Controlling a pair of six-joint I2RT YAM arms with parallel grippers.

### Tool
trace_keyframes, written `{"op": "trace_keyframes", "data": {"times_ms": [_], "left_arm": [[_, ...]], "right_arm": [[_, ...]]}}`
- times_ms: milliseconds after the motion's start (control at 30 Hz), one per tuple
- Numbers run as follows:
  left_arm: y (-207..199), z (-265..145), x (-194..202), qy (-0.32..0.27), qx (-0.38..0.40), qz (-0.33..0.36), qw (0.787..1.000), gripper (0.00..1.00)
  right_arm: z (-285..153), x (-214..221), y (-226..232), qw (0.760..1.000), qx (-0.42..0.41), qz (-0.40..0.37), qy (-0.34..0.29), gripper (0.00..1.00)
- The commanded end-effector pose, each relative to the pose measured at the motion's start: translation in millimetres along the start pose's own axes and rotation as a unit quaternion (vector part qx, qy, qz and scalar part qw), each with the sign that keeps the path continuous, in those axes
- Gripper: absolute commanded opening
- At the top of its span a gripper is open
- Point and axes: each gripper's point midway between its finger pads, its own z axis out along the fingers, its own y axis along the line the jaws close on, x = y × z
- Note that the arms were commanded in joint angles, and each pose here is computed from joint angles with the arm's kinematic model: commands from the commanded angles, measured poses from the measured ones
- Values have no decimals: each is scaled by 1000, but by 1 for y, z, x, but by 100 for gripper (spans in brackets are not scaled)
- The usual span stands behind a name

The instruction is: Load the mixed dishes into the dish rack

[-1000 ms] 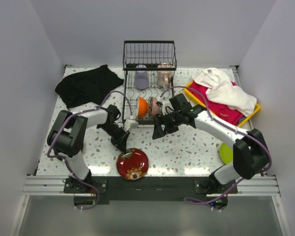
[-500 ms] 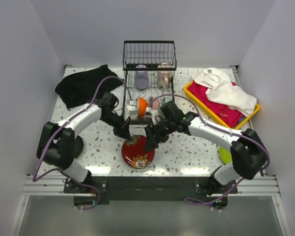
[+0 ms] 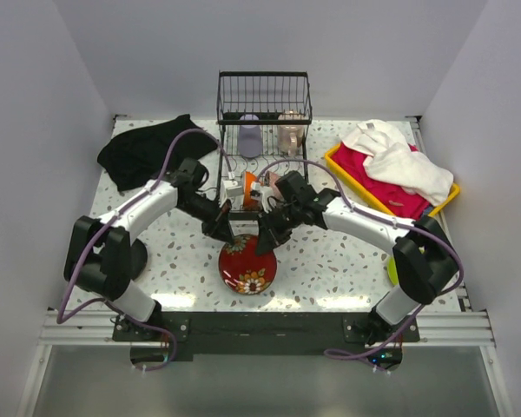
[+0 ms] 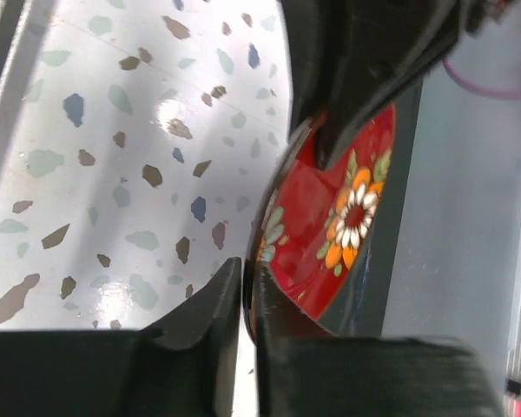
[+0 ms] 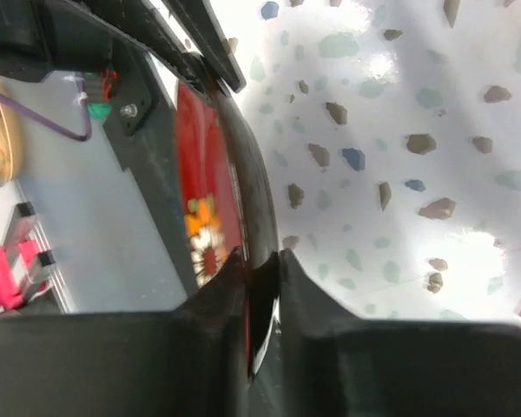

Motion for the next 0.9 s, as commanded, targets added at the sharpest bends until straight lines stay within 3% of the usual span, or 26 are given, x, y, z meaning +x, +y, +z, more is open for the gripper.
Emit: {"op": "trace_keyframes", "data": {"times_ms": [0, 67, 100, 167, 200, 300, 367, 400, 533, 667, 867], "left_arm": [[22, -17, -55, -62, -62, 24, 996, 26], [27, -38, -86, -99, -87, 31, 991, 33], [23, -62, -125, -141, -111, 76, 981, 40], [21, -94, -160, -190, -147, 95, 966, 43], [16, -117, -190, -227, -175, 139, 948, 45], [35, -166, -215, -301, -269, 137, 905, 43], [58, -190, -208, -336, -324, 87, 880, 34], [71, -195, -199, -348, -349, 70, 867, 21], [104, -194, -163, -361, -396, -15, 844, 0], [138, -184, -127, -357, -435, -69, 823, 0], [178, -151, -83, -310, -441, -139, 831, 0]], "right_arm": [[-26, -23, 31, 998, -17, -49, -30, 0], [-35, -20, 26, 998, 7, -65, -21, 0], [-45, -28, 31, 996, 11, -81, -32, 0], [-63, -38, 30, 993, 35, -106, -42, 0], [-70, -43, 30, 991, 47, -115, -51, 0], [-107, -75, 35, 978, 93, -146, -112, 0], [-127, -92, 45, 969, 110, -166, -147, 0], [-143, -109, 56, 957, 117, -200, -173, 0], [-198, -163, 79, 909, 178, -246, -285, 0], [-262, -212, 100, 838, 240, -253, -419, 0], [-338, -259, 82, 742, 363, -150, -543, 0]]}}
